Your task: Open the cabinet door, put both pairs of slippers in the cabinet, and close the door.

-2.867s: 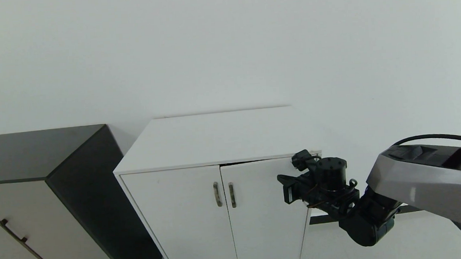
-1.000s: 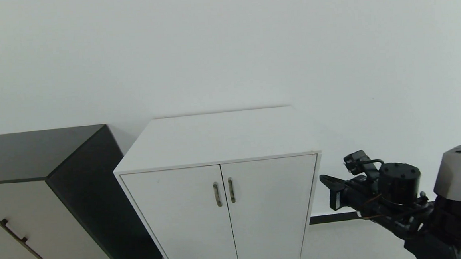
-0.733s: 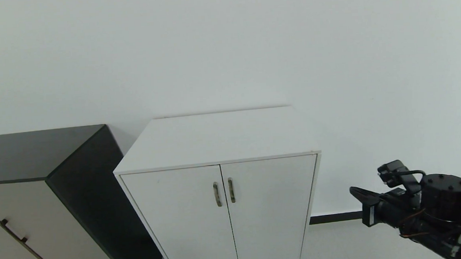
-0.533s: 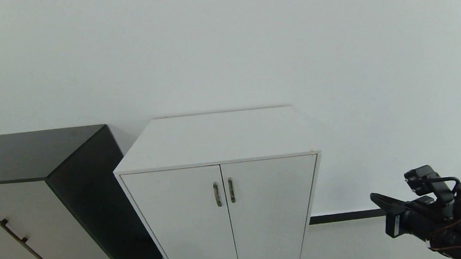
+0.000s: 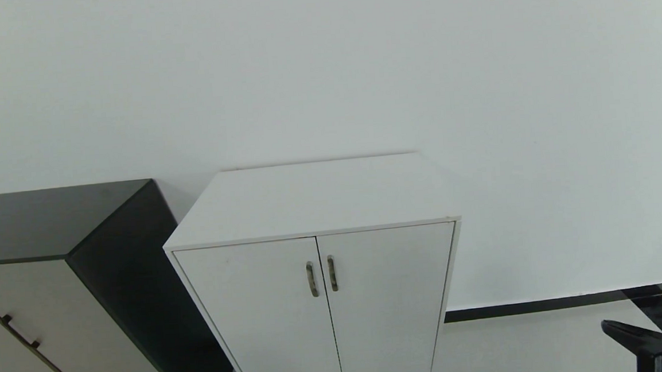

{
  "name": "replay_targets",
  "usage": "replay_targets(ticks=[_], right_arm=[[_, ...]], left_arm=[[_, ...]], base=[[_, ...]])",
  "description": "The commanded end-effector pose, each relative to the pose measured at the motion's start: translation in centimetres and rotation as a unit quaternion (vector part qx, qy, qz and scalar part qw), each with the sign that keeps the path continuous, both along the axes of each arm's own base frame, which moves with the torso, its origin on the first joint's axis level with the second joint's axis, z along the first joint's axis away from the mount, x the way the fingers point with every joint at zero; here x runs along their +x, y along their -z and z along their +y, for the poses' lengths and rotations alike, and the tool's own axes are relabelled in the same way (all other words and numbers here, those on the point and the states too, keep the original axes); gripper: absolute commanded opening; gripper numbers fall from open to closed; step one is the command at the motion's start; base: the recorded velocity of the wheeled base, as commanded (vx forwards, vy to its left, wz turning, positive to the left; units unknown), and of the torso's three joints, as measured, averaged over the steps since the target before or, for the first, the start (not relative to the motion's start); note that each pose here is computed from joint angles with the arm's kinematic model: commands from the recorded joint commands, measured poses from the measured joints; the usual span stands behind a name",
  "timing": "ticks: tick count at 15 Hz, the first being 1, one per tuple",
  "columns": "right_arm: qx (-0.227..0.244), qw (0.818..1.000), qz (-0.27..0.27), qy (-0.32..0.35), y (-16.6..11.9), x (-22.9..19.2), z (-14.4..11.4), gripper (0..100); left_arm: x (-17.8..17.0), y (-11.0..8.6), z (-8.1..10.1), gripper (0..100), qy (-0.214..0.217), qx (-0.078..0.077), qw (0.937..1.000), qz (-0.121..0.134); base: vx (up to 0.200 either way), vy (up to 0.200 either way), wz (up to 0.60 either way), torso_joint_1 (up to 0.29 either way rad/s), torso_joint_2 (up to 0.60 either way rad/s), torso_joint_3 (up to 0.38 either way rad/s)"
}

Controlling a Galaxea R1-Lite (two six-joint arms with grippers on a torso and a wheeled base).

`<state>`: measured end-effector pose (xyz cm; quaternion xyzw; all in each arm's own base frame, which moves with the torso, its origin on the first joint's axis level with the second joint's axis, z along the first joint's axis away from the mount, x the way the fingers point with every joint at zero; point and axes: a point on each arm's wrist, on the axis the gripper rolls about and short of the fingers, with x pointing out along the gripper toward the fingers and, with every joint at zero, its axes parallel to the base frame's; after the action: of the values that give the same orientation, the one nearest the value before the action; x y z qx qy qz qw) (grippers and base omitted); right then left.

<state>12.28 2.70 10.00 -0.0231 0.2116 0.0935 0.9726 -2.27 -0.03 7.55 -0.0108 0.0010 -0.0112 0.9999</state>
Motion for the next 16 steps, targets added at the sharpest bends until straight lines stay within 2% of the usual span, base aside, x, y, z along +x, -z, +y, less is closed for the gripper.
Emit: replay_targets(ticks=[1,6,11,14,16], right_arm=[[0.015,0.999,-0.033,-0.010,-0.8,-5.4,-1.2,0],[0.018,0.999,-0.029,-0.008,0.7,-9.5,-2.1,0],[0.029,0.999,-0.027,-0.013,1.8,-11.4,-2.5,0],[0.017,0.995,-0.090,-0.025,2.1,-12.7,-2.8,0],[0.019,0.995,-0.097,-0.019,2.1,-12.8,-2.8,0]], left_arm=[[0.0,0.0,0.0,0,0.000,0.000,1.0000,0.000],[0.0,0.0,0.0,0,0.000,0.001,1.0000,0.000],[0.0,0.0,0.0,0,0.000,0.001,1.0000,0.000],[0.0,0.0,0.0,0,0.000,0.002,1.0000,0.000],[0.0,0.0,0.0,0,0.000,0.001,1.0000,0.000]], base=[[0.000,0.000,0.00,0.000,0.00,0.000],[0.000,0.000,0.00,0.000,0.00,0.000],[0.000,0.000,0.00,0.000,0.00,0.000],[0.000,0.000,0.00,0.000,0.00,0.000],[0.000,0.000,0.00,0.000,0.00,0.000]])
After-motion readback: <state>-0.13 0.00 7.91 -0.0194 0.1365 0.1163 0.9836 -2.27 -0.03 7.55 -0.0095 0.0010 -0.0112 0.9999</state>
